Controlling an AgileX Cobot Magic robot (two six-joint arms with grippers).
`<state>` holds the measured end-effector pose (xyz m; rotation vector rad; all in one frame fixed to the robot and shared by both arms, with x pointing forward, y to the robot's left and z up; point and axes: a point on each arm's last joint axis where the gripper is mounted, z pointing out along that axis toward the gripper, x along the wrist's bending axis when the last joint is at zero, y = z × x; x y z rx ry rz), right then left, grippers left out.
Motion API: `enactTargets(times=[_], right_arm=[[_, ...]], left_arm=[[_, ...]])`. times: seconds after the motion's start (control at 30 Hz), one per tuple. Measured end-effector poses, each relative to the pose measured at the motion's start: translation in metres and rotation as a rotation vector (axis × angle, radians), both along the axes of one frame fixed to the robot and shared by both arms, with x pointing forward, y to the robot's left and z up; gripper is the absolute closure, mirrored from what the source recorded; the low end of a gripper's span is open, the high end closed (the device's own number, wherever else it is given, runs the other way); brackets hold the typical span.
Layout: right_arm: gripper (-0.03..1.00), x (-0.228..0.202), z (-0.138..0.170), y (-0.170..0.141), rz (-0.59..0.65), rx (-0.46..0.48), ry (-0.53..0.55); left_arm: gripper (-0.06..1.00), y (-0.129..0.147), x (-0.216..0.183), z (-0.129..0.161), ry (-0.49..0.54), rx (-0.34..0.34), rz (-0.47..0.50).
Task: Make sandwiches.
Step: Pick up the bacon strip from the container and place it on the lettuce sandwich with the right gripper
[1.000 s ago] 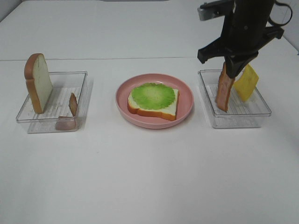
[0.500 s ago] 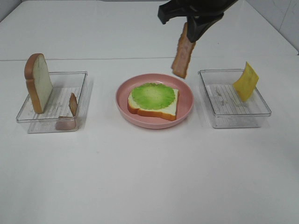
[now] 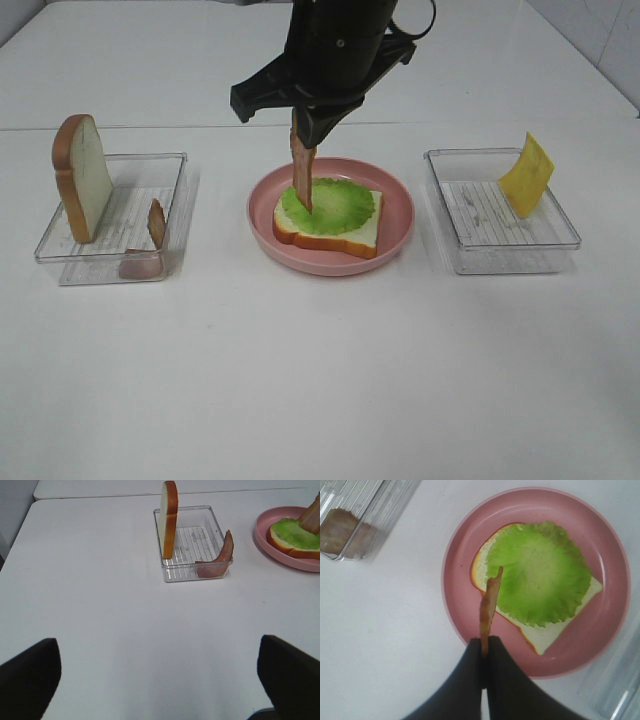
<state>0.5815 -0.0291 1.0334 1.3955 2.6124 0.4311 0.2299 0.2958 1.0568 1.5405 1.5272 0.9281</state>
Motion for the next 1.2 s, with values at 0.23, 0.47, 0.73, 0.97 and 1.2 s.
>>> enactTargets(times=[0.23, 0.47, 0.73, 0.97, 1.2], right_arm=[[0.95, 0.003, -0.025, 0.013, 0.001, 0.027, 0.043], [0.95, 0.011, -0.039, 0.015, 0.012, -0.006, 0.009], [0.95, 0.023, -0.06, 0.008, 0.035, -0.154, -0.055], [0.95, 0.033, -0.074, 0.005, 0.054, -0.233, -0.12], [0.95, 0.037, -0.076, 0.007, 0.067, -0.228, -0.167]], left_arm=[[-0.05, 0.0, 0.0, 0.0, 0.0, 0.0, 0.0], [-0.05, 0.0, 0.0, 0.0, 0.0, 0.0, 0.0], [-0.05, 0.0, 0.0, 0.0, 0.0, 0.0, 0.0], [-0.05, 0.0, 0.0, 0.0, 0.0, 0.0, 0.0], [-0.05, 0.0, 0.0, 0.0, 0.0, 0.0, 0.0]])
